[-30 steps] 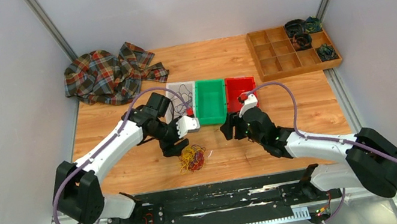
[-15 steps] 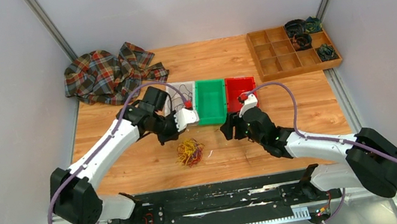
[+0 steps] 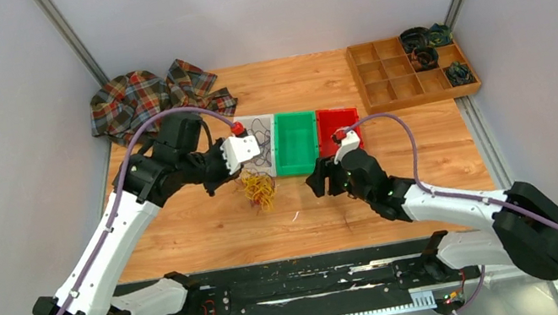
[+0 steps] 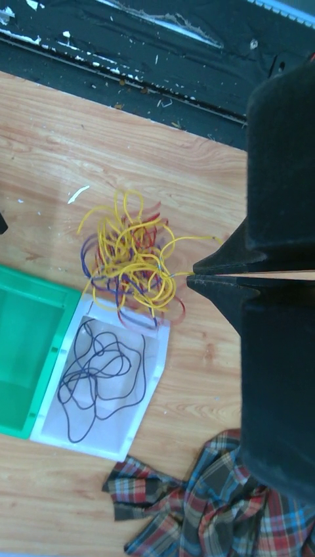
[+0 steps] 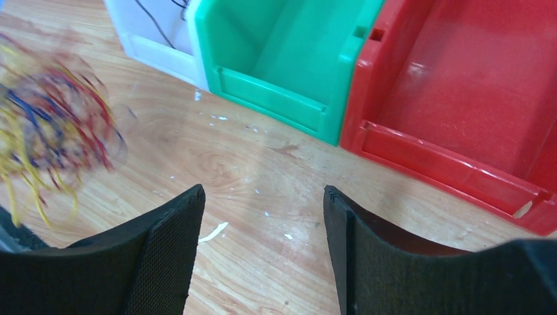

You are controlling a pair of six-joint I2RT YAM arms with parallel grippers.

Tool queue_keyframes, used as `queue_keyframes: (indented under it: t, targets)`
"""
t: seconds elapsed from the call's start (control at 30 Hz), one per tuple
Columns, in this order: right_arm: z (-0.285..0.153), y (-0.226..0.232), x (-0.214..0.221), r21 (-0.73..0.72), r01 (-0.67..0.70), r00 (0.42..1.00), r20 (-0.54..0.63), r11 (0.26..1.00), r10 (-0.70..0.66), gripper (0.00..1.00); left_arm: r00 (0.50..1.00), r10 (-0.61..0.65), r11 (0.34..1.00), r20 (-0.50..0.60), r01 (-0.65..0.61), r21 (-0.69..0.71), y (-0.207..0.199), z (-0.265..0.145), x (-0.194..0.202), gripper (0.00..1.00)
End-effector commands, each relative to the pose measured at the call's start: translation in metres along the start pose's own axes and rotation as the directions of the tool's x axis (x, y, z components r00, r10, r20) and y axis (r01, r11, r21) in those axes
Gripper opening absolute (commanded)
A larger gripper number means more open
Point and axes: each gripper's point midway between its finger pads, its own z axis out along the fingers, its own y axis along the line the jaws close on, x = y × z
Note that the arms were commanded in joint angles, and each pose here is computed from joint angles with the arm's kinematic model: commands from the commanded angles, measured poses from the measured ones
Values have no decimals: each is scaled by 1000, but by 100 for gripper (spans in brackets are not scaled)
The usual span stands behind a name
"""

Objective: Untangle the cables

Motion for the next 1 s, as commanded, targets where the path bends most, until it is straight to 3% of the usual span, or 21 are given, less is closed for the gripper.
queue_keyframes:
  t: [0.0, 0.2, 0.4, 0.97]
  targets:
    - [-18, 45, -44, -111, 40, 995, 100, 993, -29, 68, 998, -66, 997, -9, 66, 28, -10, -1, 1, 0]
    - [-50, 121, -88, -250, 178, 967, 225, 952, -121, 70, 984, -178, 982, 11, 177, 65, -20, 0, -5, 1]
    - [-59, 170, -97, -330, 254, 949, 268, 909, -168, 70, 964, -260, 963, 63, 254, 90, -27, -10, -21, 0]
    - [-48, 197, -107, -370, 249, 943, 301, 895, -138, 70, 927, -337, 935, 165, 310, 170, -36, -31, -59, 0]
